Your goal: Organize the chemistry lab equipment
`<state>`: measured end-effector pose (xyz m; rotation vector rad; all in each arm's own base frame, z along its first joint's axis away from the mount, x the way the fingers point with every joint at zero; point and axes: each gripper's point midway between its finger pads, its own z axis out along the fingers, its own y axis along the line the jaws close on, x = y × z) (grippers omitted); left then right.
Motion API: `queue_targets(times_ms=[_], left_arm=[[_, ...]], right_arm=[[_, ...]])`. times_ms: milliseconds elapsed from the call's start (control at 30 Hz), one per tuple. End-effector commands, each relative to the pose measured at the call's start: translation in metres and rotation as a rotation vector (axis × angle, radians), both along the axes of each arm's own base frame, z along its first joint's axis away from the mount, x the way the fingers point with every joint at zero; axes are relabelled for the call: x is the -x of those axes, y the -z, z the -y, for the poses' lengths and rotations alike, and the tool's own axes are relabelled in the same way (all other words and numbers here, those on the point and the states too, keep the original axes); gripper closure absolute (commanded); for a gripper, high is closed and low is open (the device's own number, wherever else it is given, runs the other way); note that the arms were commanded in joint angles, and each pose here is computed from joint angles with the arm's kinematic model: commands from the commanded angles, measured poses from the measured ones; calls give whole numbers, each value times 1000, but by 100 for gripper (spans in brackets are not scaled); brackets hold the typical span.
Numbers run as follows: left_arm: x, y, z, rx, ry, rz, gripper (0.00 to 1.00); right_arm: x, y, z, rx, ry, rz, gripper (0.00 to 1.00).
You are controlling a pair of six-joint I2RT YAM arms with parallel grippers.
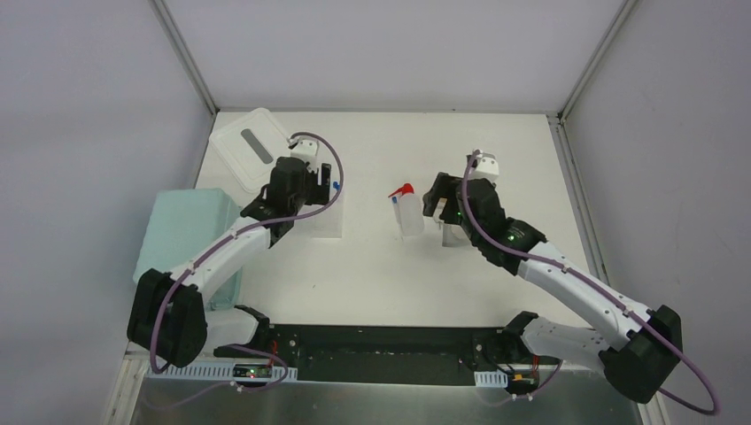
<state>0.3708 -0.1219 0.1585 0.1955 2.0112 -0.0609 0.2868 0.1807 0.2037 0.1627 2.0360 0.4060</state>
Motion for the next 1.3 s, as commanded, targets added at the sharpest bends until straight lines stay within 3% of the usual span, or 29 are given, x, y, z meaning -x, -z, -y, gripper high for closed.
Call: queue_targets(times_ms=[0,167,300,367,800,1267], left_arm=[[23,-24,-11,42,-69,-61,23],[36,-36,-13,192,-92,-198,15],[40,-44,-17,383,-103,-239,14],[41,-48,-21,413,-110,-236,13],[56,-40,-29,430,-131,-279,11],[63,-33,-26,438,-122,-308,11]], right_arm=[[-1,-20,-20,94,-31,25,15],[-4,-4,-52,149,-89,-61,25],[-10,13,-77,182,-145,-168,31],[-12,24,-88,201,-173,-218,34],[-25,84,-111,410,-231,-430,46],[-40,128,-124,502,-264,-503,60]])
